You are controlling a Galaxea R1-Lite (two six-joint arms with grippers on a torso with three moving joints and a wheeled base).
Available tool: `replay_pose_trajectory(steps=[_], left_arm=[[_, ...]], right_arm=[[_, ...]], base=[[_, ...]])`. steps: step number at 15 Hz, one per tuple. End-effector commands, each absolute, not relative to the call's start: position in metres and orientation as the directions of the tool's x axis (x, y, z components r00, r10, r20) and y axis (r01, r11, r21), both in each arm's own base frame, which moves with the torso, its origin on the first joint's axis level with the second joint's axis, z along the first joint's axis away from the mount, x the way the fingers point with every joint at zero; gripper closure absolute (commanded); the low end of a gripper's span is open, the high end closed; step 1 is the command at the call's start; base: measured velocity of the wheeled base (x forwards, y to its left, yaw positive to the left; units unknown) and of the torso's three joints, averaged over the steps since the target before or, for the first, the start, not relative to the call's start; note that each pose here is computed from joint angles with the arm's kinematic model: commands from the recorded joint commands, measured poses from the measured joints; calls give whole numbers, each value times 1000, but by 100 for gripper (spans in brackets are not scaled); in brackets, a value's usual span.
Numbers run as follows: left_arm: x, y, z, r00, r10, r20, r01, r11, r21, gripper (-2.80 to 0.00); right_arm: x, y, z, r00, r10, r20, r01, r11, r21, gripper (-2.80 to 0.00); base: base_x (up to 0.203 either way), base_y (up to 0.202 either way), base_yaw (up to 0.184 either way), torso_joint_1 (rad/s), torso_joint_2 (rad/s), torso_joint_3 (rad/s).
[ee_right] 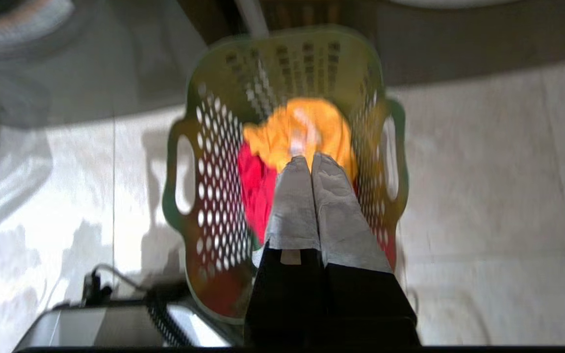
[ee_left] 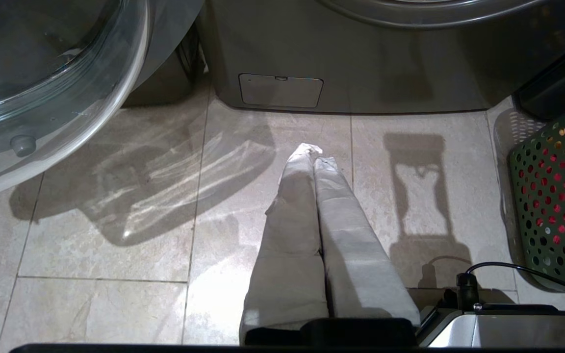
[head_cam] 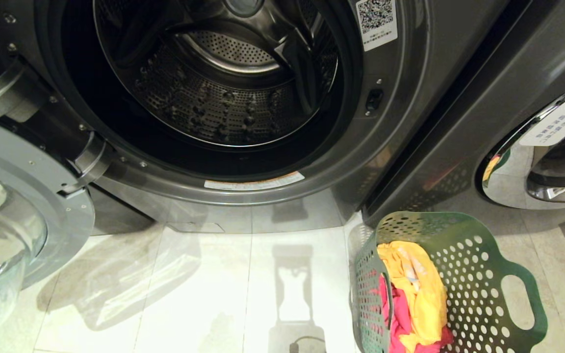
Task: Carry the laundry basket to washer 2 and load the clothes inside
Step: Open the lid of the washing machine, then place the clothes into the washing machine
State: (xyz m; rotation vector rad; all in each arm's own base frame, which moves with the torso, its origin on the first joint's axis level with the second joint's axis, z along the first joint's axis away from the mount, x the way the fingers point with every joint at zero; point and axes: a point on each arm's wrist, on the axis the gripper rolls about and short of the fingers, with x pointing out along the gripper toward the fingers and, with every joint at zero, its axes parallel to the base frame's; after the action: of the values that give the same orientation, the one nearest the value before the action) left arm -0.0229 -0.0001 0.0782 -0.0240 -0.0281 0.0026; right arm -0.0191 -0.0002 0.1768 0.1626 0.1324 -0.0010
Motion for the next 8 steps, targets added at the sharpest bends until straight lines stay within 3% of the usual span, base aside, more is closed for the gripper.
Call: replay_pose_trajectory(steps=[1,4,8], left_arm=[[-22,0,75,1000,3,18,-3,1000,-25,0],[-22,0,75,1000,3,18,-3,1000,-25,0],[-22,0,75,1000,3,18,-3,1000,-25,0]], right_arm=[[32,0,190,922,15,-386,51,986,158,0],[90,1,175,780,21,-626,96,984,153,0],[150,2,125,693,34,-720,113,981,156,0]], base=[[0,0,0,0,0,0],[0,0,0,0,0,0],[0,0,0,0,0,0]])
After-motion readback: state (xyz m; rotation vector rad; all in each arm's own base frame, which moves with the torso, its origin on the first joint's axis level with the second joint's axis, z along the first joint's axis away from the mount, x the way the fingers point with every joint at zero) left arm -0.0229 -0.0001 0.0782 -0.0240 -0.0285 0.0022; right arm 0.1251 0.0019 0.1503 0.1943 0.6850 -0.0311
